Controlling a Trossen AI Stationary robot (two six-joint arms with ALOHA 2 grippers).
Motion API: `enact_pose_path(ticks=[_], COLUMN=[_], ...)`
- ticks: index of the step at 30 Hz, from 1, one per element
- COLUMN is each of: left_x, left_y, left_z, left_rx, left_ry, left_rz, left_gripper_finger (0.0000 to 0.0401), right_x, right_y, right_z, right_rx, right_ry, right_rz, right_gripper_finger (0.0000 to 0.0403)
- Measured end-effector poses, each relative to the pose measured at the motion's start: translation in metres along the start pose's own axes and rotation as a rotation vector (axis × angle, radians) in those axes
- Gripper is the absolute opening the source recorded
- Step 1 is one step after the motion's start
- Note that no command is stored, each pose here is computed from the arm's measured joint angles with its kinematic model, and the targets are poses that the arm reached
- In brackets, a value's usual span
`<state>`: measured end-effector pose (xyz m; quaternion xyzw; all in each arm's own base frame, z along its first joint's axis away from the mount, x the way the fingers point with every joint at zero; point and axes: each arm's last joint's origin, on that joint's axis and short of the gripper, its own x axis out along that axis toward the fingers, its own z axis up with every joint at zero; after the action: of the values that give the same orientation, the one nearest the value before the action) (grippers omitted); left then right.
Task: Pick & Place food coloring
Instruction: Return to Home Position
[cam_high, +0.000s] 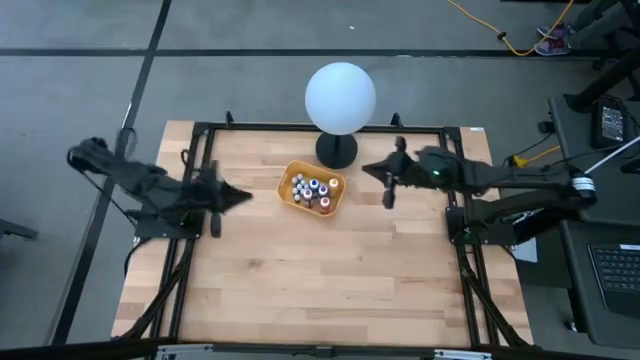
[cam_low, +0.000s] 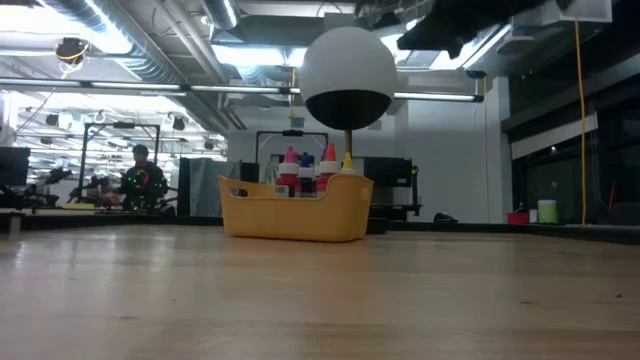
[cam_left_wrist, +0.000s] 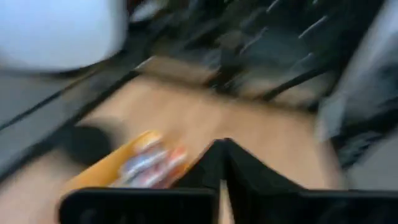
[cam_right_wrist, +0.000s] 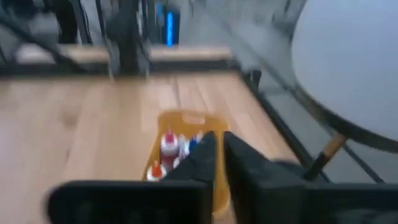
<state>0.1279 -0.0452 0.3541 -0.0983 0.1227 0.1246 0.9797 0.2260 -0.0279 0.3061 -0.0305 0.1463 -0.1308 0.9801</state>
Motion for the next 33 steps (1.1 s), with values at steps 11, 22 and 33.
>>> enact_pose_path(ticks=[11,22,33], left_x=[0.039,0.014,0.033], left_y=[0.078,0.091,0.091], left_z=[-0.092,-0.137,-0.171], left_rx=[-0.164,-0.124,0.004], left_ry=[-0.282,-0.363,-0.231], left_rz=[-0.202,-0.153,-0.141], left_gripper_finger=[0.0003,0.0001,0.0003], right_x=[-0.015,-0.015,-0.014], right_y=[0.001,0.004,0.007], right_z=[-0.009,-0.010,-0.018], right_rx=[-0.006,0.071,0.092], right_ry=[-0.200,-0.192,-0.183], right_rz=[0.019,0.088,0.120], right_gripper_finger=[0.0007,0.0007,0.0007])
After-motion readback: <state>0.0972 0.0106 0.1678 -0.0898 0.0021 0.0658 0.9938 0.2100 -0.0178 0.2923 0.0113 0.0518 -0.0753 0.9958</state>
